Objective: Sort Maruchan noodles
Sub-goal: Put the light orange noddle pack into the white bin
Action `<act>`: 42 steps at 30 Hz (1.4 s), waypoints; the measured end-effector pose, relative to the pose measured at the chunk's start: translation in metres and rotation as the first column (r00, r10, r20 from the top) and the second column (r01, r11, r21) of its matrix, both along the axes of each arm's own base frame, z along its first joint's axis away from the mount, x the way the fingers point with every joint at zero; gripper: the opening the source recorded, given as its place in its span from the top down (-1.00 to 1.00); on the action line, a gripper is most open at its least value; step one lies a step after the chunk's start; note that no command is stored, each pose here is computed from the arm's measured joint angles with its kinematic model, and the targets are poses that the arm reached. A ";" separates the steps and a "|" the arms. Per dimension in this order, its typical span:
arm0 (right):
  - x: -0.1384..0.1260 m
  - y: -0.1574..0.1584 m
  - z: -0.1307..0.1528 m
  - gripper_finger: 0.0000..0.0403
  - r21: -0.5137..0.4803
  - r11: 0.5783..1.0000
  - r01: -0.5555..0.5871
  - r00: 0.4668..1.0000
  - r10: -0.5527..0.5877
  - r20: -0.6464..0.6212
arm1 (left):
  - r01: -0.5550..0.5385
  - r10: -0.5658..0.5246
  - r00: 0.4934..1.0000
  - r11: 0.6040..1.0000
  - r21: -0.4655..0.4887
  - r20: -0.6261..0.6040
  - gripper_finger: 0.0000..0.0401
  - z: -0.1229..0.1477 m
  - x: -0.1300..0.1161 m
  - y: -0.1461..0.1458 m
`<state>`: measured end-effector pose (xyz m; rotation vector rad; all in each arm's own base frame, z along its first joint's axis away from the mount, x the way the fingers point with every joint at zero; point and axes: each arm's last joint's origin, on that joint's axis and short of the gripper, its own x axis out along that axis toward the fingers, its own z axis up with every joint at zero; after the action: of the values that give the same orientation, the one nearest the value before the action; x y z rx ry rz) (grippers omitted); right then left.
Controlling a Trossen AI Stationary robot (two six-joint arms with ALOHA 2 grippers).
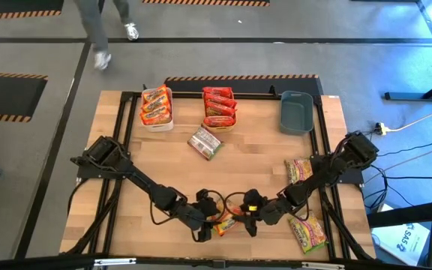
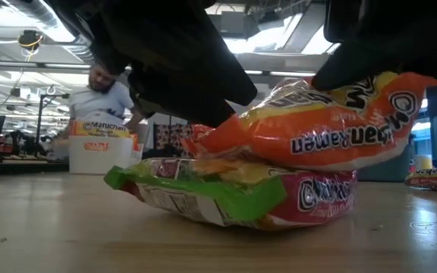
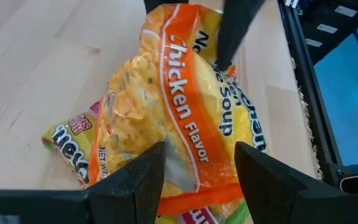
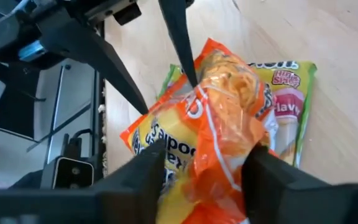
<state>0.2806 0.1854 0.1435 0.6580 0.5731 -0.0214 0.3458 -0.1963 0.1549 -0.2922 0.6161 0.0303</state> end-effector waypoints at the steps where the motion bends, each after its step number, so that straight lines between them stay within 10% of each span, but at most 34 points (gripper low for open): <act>1: 0.000 0.000 0.000 0.27 -0.008 1.000 -0.004 1.000 0.004 0.000 | 0.002 -0.002 1.000 1.000 0.001 0.000 0.07 0.000 0.000 0.000; 9: 0.000 0.000 0.000 0.96 -0.077 0.997 -0.032 0.999 0.034 0.017 | 0.023 -0.023 1.000 1.000 0.016 0.002 0.07 0.003 -0.001 0.000; 25: 0.021 -0.022 0.054 0.99 -0.398 0.915 -0.063 0.991 0.106 0.087 | 0.015 0.003 0.995 0.983 0.181 -0.097 0.07 0.064 -0.046 0.018; 42: 0.068 -0.167 0.032 1.00 -0.401 0.793 -0.459 0.862 0.506 0.013 | 0.095 0.069 0.969 0.781 0.617 -0.236 0.07 0.056 -0.048 0.051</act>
<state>0.3483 0.0187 0.1759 0.1083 0.5869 0.3807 0.2976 -0.1453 0.2104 0.3773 0.8200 0.2592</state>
